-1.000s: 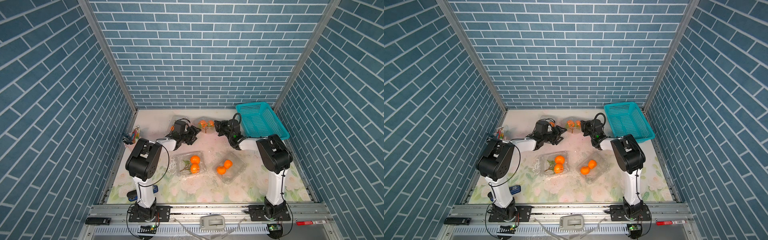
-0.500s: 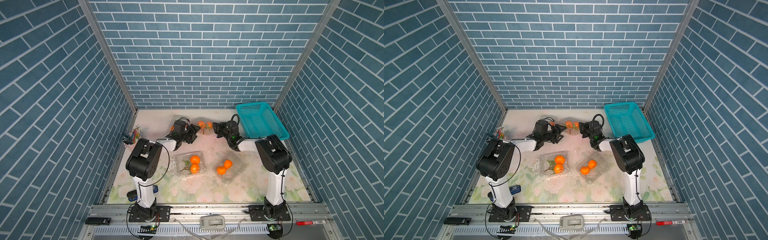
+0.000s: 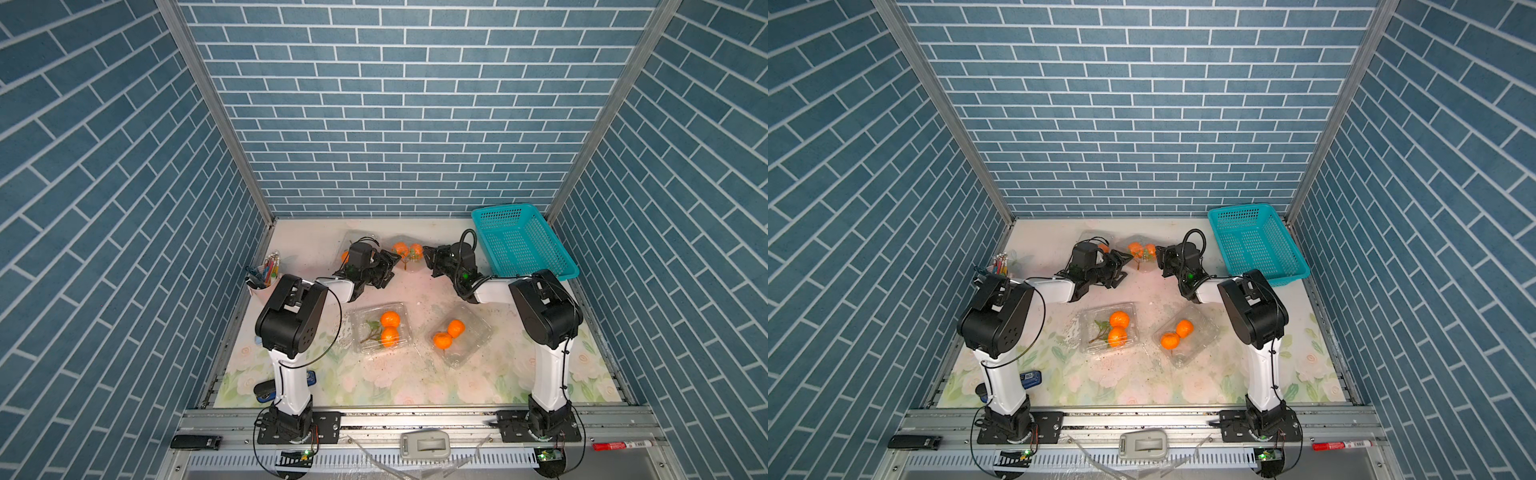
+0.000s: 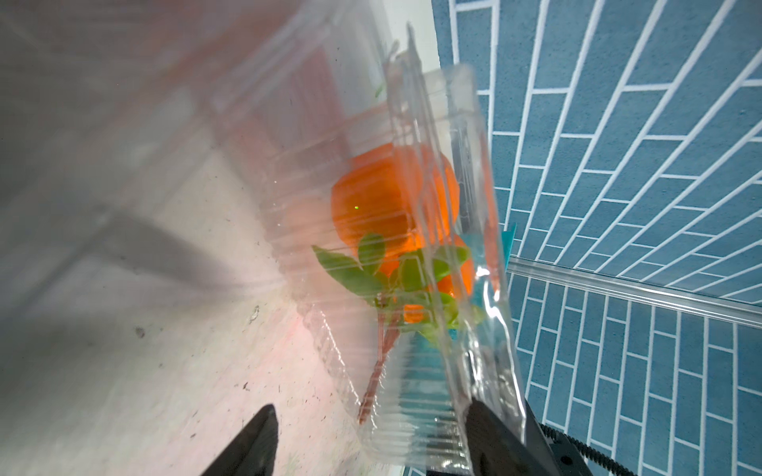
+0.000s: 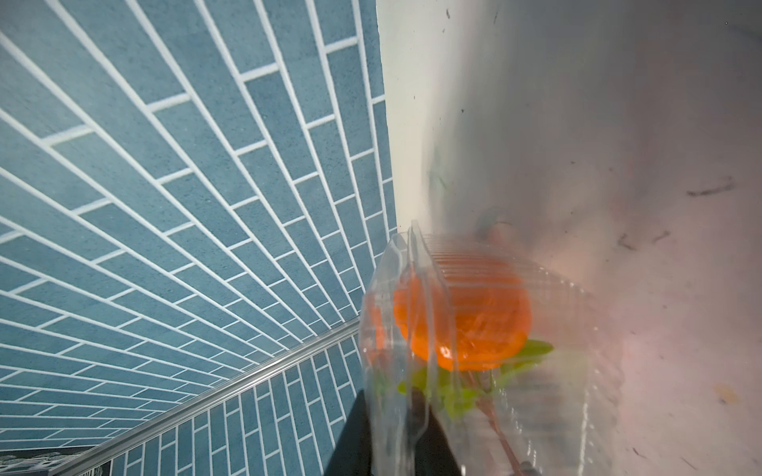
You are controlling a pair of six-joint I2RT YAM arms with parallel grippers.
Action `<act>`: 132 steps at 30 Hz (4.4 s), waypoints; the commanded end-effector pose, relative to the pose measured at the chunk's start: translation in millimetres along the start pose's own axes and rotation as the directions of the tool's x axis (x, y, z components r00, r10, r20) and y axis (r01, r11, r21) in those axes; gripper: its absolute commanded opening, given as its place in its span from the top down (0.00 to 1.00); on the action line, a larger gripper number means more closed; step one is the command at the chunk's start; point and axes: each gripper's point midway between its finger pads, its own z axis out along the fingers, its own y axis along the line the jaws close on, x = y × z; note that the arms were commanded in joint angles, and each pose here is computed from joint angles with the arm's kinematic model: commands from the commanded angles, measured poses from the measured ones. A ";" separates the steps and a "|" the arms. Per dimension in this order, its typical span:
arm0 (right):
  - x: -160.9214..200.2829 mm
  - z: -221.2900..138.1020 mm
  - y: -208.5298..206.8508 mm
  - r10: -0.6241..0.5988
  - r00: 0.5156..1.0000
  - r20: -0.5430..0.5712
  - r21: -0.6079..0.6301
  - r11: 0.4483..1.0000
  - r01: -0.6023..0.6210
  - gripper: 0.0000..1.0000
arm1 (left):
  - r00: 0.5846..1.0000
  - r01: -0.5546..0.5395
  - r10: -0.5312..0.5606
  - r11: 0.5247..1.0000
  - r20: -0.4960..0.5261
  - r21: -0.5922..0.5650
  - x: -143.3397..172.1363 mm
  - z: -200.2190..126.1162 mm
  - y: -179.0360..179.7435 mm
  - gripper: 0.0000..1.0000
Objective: Take oranges out of containers
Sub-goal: Open the packing box at the center of the board.
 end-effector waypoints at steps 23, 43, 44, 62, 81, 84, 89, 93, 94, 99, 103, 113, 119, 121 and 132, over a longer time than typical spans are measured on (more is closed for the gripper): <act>56.0 5.1 4.1 -0.012 0.989 -0.150 -0.044 0.999 0.006 0.77 | 1.000 0.012 -0.012 0.999 -0.007 -0.040 9.9 10.1 20.0 0.27; 66.9 -3.8 10.0 0.049 0.992 -0.113 -0.069 0.996 -0.057 0.76 | 0.999 -0.005 0.003 0.997 -0.032 -0.074 25.9 17.2 25.5 0.27; 66.9 -4.7 9.5 0.052 0.993 -0.108 -0.070 0.996 -0.059 0.76 | 0.999 -0.006 0.003 0.997 -0.034 -0.075 26.8 17.0 25.4 0.28; 73.1 -7.7 13.7 0.092 0.992 -0.087 -0.148 0.984 -0.104 0.75 | 0.999 -0.020 0.015 0.995 -0.051 -0.097 42.3 18.8 32.7 0.27; 62.7 -14.0 19.8 0.068 0.995 -0.068 -0.168 0.983 -0.079 0.73 | 0.999 -0.028 0.021 0.991 -0.049 -0.129 42.8 14.1 38.2 0.29; 57.7 -13.7 21.7 0.074 0.995 -0.059 -0.171 0.982 -0.083 0.73 | 0.998 -0.043 0.036 0.988 -0.049 -0.148 41.8 11.0 39.9 0.32; 56.1 -10.4 33.8 0.086 0.995 -0.052 -0.176 0.980 -0.094 0.76 | 0.997 -0.052 0.042 0.981 -0.059 -0.186 40.9 7.7 47.3 0.33; 56.7 -4.2 41.9 0.125 0.991 -0.054 -0.183 0.974 -0.133 0.77 | 0.996 -0.061 0.046 0.977 -0.074 -0.205 43.1 7.2 52.3 0.36; 56.8 -3.1 43.4 0.133 0.990 -0.053 -0.182 0.973 -0.141 0.77 | 0.996 -0.066 0.051 0.975 -0.075 -0.212 43.0 6.5 53.8 0.36; 55.2 -1.4 49.3 0.162 0.986 -0.041 -0.188 0.968 -0.167 0.78 | 0.993 -0.096 0.077 0.965 -0.087 -0.245 43.2 4.4 58.1 0.36; 51.0 -1.0 51.1 0.189 0.982 -0.020 -0.194 0.963 -0.189 0.79 | 0.992 -0.101 0.080 0.961 -0.093 -0.258 43.6 3.7 61.4 0.36; 45.5 0.1 59.2 0.163 0.986 -0.043 -0.199 0.965 -0.168 0.73 | 0.992 -0.116 0.098 0.963 -0.083 -0.244 36.4 -1.6 46.2 0.34; 31.9 -12.1 62.0 0.053 0.997 -0.056 -0.155 0.986 -0.061 0.53 | 0.991 -0.130 0.118 0.963 -0.068 -0.235 28.1 -7.9 34.3 0.29; 29.0 -15.2 66.6 0.008 0.997 -0.072 -0.140 0.990 -0.018 0.47 | 0.990 -0.136 0.124 0.963 -0.064 -0.233 25.9 -10.4 30.9 0.26; 30.1 -31.1 84.0 -0.242 0.956 -0.165 -0.083 0.969 0.231 0.28 | 0.979 -0.204 0.200 0.959 -0.036 -0.196 -1.6 -40.4 -10.2 0.01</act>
